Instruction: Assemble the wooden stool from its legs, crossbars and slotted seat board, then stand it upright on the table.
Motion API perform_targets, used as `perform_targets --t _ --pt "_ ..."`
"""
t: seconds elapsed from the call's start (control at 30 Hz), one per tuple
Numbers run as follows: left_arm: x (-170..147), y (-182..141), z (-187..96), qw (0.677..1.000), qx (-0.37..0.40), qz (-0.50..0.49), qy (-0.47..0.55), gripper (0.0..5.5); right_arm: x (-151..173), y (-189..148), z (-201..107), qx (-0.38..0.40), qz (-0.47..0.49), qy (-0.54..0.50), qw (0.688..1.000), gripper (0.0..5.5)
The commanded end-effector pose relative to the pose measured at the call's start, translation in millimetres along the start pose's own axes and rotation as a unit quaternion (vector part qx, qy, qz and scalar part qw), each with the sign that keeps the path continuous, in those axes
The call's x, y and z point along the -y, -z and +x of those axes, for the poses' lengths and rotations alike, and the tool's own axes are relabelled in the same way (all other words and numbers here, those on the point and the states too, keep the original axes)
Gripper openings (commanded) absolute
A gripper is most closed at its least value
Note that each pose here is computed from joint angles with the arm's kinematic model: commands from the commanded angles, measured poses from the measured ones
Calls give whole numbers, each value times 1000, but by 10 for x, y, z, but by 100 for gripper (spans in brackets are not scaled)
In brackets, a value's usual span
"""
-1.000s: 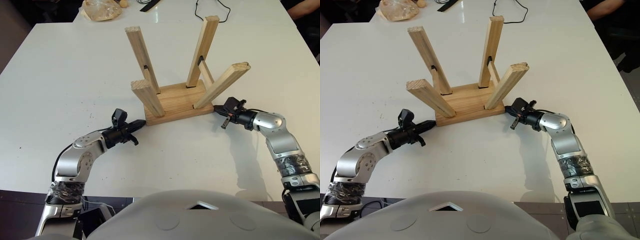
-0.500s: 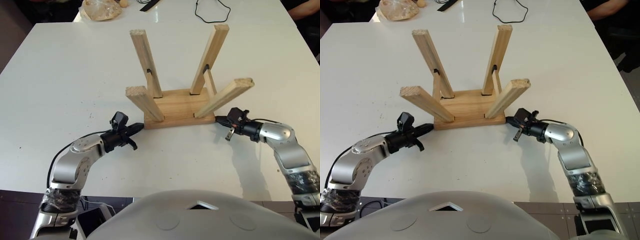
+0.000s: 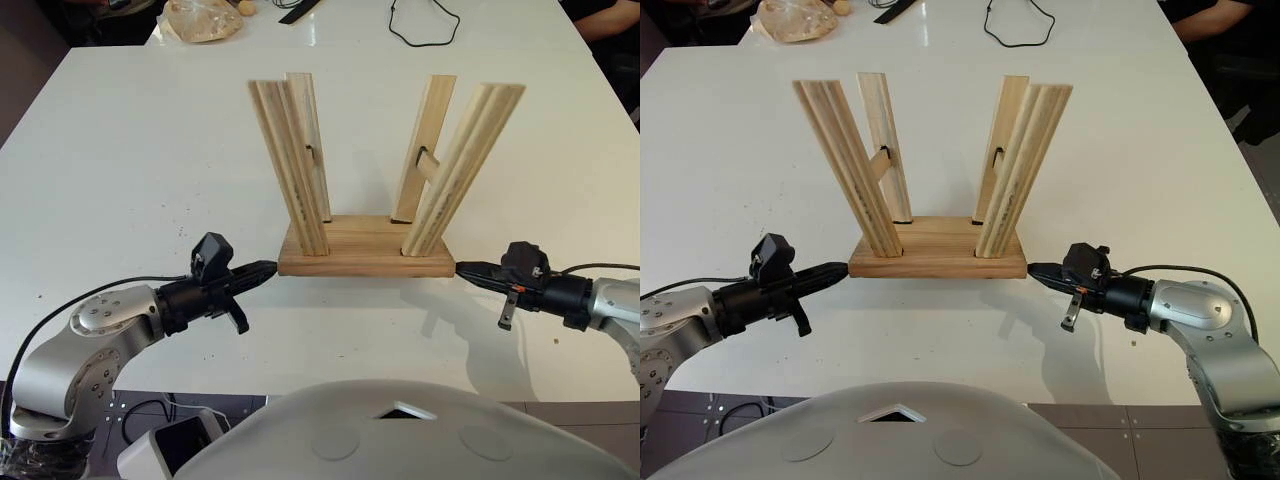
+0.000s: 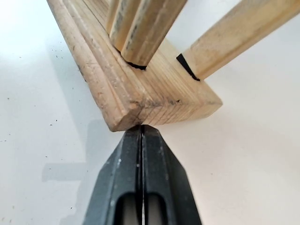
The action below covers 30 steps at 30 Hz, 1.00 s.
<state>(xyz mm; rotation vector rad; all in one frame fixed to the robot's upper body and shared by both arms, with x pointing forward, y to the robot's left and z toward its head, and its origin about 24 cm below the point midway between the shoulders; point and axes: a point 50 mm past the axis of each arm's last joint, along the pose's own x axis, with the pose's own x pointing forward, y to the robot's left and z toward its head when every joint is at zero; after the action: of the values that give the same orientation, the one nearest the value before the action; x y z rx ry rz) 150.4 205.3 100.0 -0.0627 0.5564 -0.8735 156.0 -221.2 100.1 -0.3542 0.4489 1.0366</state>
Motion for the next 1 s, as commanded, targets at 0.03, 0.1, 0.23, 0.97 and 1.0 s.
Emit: perform_targets --t 0.03,0.1,0.23,0.97,1.0 --pt "283 -236 107 993 48 20 108 1 -113 -308 79 72 -40 -68 994 0" --pt "280 -295 101 992 58 24 107 1 -87 -352 67 72 -52 -65 994 0" --pt "245 -363 91 992 63 33 100 1 -23 -421 37 72 -70 -58 993 0" --pt "-260 -260 48 995 7 97 -28 1 457 -312 -52 -5 -116 22 993 0" --pt "-351 -154 39 993 -13 107 -50 1 509 -198 -48 -32 -117 29 992 0"
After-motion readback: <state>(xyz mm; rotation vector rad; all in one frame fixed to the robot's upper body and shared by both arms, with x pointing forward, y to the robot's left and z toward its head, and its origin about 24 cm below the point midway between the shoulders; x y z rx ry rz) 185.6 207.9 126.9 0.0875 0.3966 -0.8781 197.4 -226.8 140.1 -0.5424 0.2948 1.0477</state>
